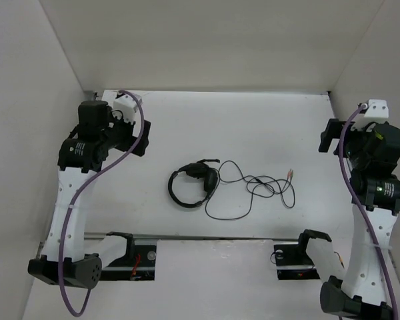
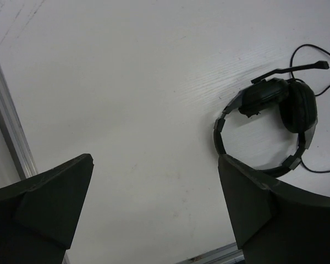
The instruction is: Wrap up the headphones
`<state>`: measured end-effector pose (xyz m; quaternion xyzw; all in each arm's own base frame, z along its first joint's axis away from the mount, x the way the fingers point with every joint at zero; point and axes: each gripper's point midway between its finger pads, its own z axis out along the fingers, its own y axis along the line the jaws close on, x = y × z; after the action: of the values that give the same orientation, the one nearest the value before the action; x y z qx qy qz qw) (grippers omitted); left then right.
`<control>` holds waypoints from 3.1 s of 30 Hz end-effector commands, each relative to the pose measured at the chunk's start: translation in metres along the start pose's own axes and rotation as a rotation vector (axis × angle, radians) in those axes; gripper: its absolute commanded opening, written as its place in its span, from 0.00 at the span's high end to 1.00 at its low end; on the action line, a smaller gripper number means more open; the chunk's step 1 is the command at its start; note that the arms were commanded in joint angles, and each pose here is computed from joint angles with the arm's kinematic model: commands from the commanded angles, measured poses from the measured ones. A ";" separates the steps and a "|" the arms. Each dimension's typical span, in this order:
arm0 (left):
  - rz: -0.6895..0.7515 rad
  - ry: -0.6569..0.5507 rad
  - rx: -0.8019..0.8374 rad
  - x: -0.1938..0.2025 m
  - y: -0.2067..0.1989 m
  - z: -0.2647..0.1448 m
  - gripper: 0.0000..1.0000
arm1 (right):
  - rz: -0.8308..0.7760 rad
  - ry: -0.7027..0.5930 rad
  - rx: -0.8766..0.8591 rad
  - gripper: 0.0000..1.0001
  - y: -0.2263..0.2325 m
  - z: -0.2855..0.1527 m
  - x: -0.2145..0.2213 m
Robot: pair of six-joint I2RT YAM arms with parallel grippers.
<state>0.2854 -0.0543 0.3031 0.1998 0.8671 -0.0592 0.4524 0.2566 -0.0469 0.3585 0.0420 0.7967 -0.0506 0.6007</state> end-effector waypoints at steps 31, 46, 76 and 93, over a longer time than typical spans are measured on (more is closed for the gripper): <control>-0.583 0.205 0.019 0.154 -0.073 0.086 0.04 | -0.174 -0.249 -0.177 0.00 0.048 0.053 0.036; -0.563 0.315 0.087 0.205 -0.120 0.130 0.20 | -0.146 -0.182 -0.169 0.00 0.044 0.054 0.079; -0.408 0.300 0.089 0.201 -0.134 0.174 1.00 | -0.149 -0.218 -0.164 0.00 0.043 0.047 0.074; -0.168 -0.398 0.043 -0.099 -0.038 0.074 1.00 | -0.101 -0.559 -0.943 0.00 0.238 -0.025 0.032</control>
<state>0.3806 -0.1367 0.2791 0.1021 0.8154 -0.1357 0.5534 0.2478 0.1794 0.2903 -0.3082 0.5944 0.2458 0.7009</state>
